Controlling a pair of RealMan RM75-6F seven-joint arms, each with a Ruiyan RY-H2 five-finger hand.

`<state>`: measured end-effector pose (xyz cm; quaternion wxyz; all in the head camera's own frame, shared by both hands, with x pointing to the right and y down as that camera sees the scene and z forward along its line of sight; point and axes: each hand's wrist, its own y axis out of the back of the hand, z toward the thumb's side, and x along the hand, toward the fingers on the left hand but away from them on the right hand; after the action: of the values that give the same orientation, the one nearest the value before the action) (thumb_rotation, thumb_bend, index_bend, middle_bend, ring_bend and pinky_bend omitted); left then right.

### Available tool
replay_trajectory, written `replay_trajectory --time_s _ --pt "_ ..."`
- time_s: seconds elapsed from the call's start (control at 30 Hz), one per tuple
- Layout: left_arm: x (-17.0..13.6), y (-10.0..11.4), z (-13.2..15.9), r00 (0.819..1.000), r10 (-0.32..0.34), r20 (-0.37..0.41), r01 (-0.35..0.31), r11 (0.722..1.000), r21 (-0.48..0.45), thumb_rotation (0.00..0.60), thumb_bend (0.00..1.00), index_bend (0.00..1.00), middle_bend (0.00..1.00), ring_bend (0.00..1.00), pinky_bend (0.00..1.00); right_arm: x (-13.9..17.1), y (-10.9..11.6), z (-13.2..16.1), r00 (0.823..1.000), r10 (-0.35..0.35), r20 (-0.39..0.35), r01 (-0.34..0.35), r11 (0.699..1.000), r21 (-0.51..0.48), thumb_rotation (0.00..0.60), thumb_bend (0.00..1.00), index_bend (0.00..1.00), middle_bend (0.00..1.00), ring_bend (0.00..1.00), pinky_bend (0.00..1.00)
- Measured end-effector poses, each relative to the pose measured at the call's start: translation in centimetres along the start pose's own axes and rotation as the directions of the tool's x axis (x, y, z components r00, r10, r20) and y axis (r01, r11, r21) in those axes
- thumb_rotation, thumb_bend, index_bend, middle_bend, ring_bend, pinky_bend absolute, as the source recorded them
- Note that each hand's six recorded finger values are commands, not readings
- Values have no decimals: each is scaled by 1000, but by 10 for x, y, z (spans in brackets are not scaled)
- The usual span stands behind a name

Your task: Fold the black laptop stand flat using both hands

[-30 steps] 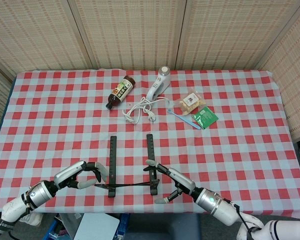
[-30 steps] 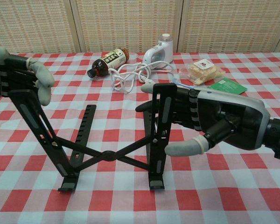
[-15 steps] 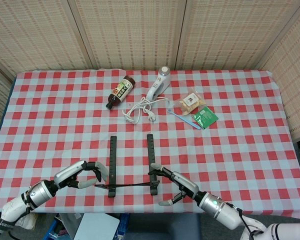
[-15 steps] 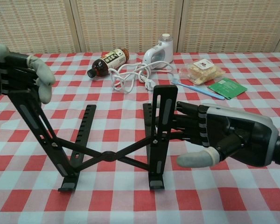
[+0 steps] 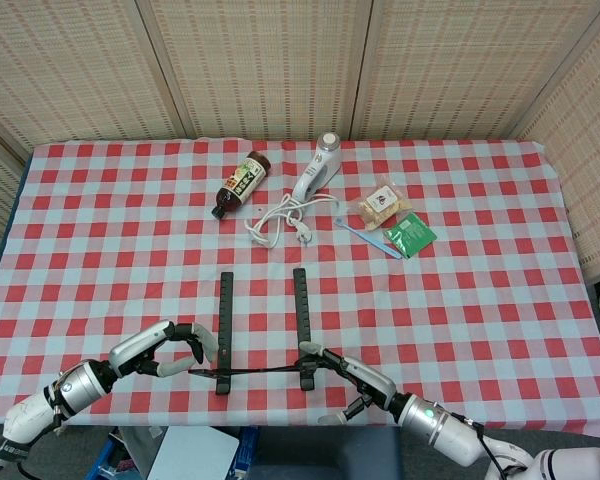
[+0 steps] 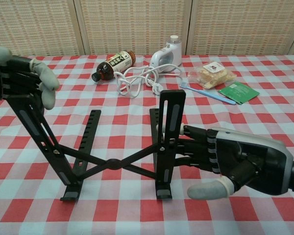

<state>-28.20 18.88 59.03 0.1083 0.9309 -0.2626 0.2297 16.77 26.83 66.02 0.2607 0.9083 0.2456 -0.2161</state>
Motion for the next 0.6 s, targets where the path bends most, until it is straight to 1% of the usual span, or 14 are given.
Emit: replay_trajectory --time_s 0.23,0.33,0.43,0.53,0.6 --pt "0 1 0 1000 6 -2 -6 1000 1 297 260 366 442 463 414 1 -4 -1 1000 13 2 -13 1000 -3 600 53 36 153 34 71" --pt "0 4 -1 1000 16 -2 -16 1000 12 299 260 364 442 463 414 2 -2 1 1000 6 -4 -6 1000 8 600 53 36 153 34 71" --pt "-2 6 -2 1000 31 1 -31 999 37 314 260 349 442 457 414 5 4 6 1000 -10 -20 11 999 32 600 53 36 153 34 71" --pt "-5 10 -3 999 48 12 -49 996 78 323 260 330 437 423 414 8 11 17 999 -28 -45 31 998 58 600 53 36 153 34 71" --pt "-6 12 -4 998 54 19 -56 992 109 330 260 315 405 376 414 11 17 27 997 -42 -65 48 996 81 600 53 36 153 34 71"
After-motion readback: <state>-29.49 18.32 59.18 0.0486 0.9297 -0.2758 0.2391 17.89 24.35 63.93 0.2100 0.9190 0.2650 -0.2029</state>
